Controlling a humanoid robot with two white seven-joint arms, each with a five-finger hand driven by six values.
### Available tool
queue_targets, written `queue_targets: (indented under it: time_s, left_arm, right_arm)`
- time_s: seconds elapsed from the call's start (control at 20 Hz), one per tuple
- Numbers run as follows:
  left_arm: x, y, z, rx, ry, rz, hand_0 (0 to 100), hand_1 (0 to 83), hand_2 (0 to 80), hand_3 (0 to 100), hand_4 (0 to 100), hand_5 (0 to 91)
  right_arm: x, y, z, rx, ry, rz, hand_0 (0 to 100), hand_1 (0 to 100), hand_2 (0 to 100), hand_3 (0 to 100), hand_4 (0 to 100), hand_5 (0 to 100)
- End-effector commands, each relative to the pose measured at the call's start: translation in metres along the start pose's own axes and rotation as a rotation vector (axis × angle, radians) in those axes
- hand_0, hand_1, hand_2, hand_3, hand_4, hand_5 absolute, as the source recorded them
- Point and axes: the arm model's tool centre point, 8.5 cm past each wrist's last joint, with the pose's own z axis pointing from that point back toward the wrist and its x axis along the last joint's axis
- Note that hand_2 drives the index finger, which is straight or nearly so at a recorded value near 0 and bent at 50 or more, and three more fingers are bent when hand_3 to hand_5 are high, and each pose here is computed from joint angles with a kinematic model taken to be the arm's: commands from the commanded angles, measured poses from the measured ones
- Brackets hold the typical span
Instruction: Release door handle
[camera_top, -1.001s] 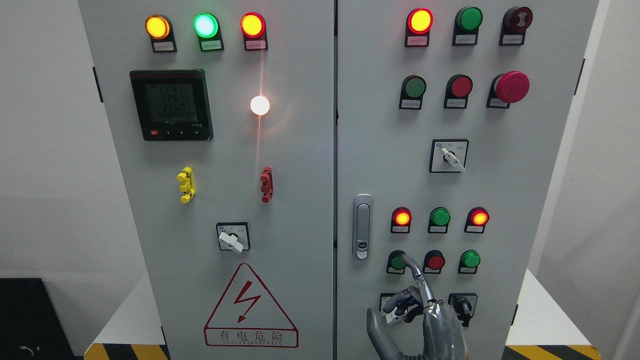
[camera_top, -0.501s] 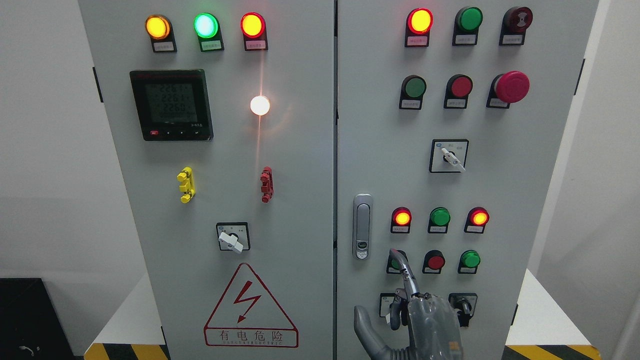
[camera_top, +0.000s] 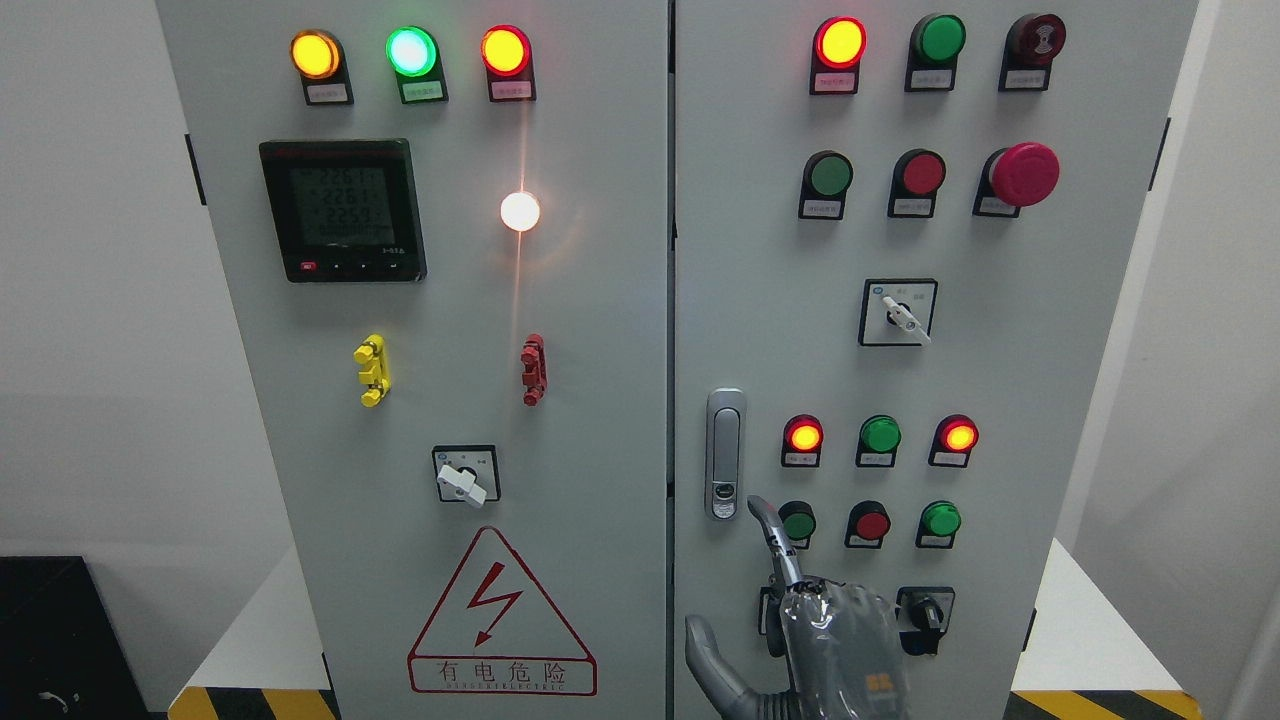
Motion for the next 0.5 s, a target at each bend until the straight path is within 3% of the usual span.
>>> queue_targets:
  time_s: [0.0,0.45]
  left_arm:
    - [-0.0119,0.0000,0.0010,0.000,0.019,0.003,12,55.6,0.0,0,0,0.0]
    - [-0.0119,0.0000,0.0010,0.000,0.019,0.003,12,55.6,0.0,0,0,0.0]
  right_arm:
    - [0.0036,0.0053,-0.0075,0.006,-0.026,0.081,36,32,1,100,100,100]
    - [0.0043,0.0069,-0.0115,0.001,-0.045,0.214,36,31,0,100,100,100]
